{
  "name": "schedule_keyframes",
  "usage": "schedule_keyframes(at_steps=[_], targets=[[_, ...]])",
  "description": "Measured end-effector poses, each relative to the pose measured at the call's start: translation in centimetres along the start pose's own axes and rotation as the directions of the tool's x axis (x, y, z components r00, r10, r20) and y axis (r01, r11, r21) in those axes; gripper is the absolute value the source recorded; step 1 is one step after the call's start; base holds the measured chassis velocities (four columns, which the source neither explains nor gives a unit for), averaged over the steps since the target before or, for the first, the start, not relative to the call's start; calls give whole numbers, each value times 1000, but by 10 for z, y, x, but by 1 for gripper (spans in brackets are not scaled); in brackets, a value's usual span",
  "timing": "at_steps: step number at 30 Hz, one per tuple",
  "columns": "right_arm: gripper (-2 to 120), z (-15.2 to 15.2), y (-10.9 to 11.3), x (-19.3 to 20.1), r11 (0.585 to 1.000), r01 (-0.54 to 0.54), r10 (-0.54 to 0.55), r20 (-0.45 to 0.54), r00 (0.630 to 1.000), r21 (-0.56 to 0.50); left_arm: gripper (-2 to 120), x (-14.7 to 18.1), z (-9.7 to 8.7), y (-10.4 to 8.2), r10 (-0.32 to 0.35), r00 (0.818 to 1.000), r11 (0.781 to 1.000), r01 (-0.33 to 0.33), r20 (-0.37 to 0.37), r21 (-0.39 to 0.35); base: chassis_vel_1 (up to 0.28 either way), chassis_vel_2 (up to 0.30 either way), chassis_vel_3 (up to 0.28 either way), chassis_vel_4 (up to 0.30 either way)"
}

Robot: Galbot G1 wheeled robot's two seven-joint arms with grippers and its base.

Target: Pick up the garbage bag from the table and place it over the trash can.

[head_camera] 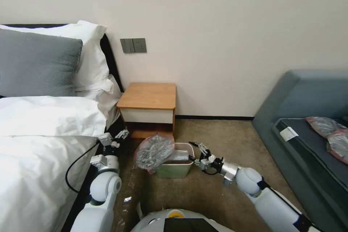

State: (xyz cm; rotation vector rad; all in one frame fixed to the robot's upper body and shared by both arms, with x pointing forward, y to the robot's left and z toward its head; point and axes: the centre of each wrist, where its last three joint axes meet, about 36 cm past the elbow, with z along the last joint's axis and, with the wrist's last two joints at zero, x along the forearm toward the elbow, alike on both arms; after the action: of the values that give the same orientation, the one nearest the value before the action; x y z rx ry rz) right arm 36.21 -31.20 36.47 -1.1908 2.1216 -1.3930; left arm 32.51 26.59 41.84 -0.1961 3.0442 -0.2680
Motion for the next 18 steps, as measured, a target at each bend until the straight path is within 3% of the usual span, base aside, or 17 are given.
schedule_keyframes(at_steps=[2,3,6,7,9,10,14,16,18], targets=[[95,-2,-8,8,1000,-6,6,-3,1000,7,100,10,-12,-2,137,985,991,-135,-104,28,0,0,0,0],[95,-2,-8,8,1000,-6,6,-3,1000,7,100,10,-12,-2,137,985,991,-135,-104,28,0,0,0,0],[100,-5,-15,12,1000,-27,27,0,1000,8,100,18,-24,-2,284,934,959,-277,-218,65,0,0,0,0],[100,-5,-15,12,1000,-27,27,0,1000,8,100,18,-24,-2,284,934,959,-277,-218,65,0,0,0,0],[100,-8,-22,11,999,-50,50,9,999,13,100,21,-26,2,386,876,922,-376,-289,90,0,0,0,0],[100,-8,-22,11,999,-50,50,9,999,13,100,21,-26,2,386,876,922,-376,-289,90,0,0,0,0],[100,-13,-25,10,998,-70,69,18,997,11,99,24,-17,4,435,830,898,-427,-348,106,0,0,0,0],[100,-14,-25,9,997,-75,74,20,997,9,99,26,-12,4,443,820,893,-437,-362,104,0,0,0,0],[100,-15,-24,9,997,-81,81,21,996,4,99,29,-6,3,454,823,888,-447,-342,103,0,0,0,0]])
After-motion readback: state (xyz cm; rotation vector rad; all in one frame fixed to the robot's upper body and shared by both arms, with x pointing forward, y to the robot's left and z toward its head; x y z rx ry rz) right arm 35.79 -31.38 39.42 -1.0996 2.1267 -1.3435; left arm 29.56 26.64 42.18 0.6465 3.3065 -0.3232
